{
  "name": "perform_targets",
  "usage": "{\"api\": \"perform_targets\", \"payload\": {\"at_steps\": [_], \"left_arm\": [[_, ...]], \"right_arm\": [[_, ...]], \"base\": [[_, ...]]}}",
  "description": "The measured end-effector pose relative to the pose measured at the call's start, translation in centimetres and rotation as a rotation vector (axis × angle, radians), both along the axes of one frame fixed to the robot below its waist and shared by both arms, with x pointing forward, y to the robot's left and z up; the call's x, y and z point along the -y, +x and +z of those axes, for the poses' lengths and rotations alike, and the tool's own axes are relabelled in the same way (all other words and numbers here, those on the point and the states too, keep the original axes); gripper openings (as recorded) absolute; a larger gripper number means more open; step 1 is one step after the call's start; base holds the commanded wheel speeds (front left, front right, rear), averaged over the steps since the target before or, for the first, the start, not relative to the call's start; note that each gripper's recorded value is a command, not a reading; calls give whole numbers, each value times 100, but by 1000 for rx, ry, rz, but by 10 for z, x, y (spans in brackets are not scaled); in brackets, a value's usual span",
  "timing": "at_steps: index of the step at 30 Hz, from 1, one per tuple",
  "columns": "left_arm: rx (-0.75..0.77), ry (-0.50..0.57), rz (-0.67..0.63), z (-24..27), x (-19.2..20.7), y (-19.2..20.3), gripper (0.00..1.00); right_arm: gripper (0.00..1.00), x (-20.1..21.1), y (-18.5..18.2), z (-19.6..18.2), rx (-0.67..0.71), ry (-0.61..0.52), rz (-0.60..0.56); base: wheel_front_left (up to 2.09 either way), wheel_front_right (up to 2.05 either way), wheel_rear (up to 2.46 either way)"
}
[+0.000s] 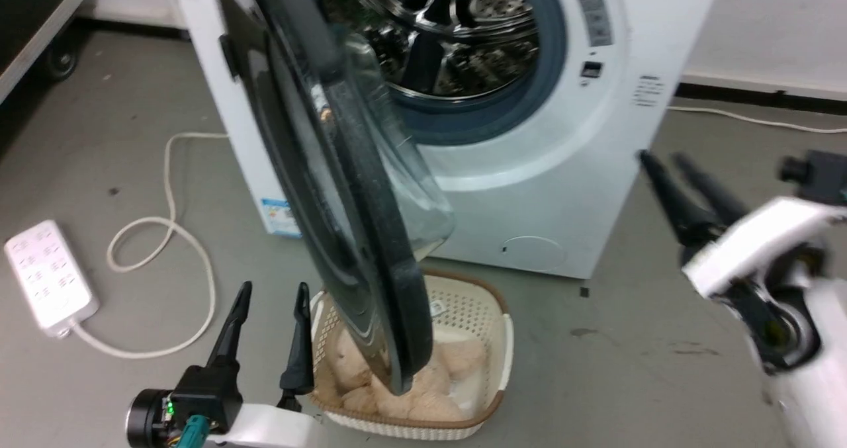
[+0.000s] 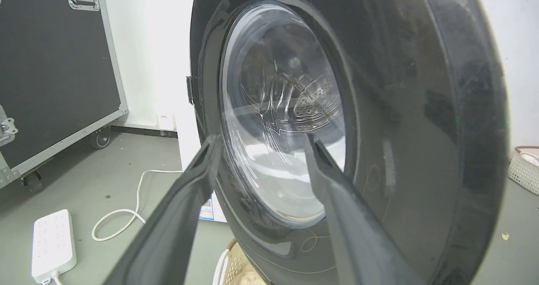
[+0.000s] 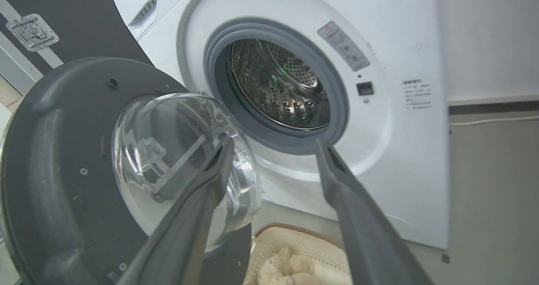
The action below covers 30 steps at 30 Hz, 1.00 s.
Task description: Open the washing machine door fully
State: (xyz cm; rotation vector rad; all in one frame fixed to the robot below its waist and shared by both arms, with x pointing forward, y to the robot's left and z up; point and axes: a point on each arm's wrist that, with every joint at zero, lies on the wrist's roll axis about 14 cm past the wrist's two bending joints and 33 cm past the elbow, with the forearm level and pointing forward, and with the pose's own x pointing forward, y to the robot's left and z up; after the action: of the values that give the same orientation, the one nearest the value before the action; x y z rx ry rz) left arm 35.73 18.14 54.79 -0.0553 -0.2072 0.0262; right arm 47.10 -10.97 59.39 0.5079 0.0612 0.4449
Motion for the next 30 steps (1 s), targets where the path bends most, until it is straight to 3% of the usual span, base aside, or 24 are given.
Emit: {"api": "perform_targets", "payload": {"at_steps": [6,8,12,20,30], "left_arm": [[2,-44,-47,0,10,2,100],[6,-32,-56,2,11,2,100],[10,-37,-59,3,11,3,100],[0,-34,-64,0,12,3,100],[-7,-41,-75,-2,16,3,100]], "right_arm": [[100,63,-31,19,275,-266,-222],[100,80,-42,22,311,-235,-318],[100,77,-68,20,383,-322,-378],[100,69,-102,-9,345,-431,-421],[100,80,-114,-35,260,-382,-453]], "base": [[0,0,0],[0,0,0],[0,0,0],[0,0,0],[0,0,0]]}}
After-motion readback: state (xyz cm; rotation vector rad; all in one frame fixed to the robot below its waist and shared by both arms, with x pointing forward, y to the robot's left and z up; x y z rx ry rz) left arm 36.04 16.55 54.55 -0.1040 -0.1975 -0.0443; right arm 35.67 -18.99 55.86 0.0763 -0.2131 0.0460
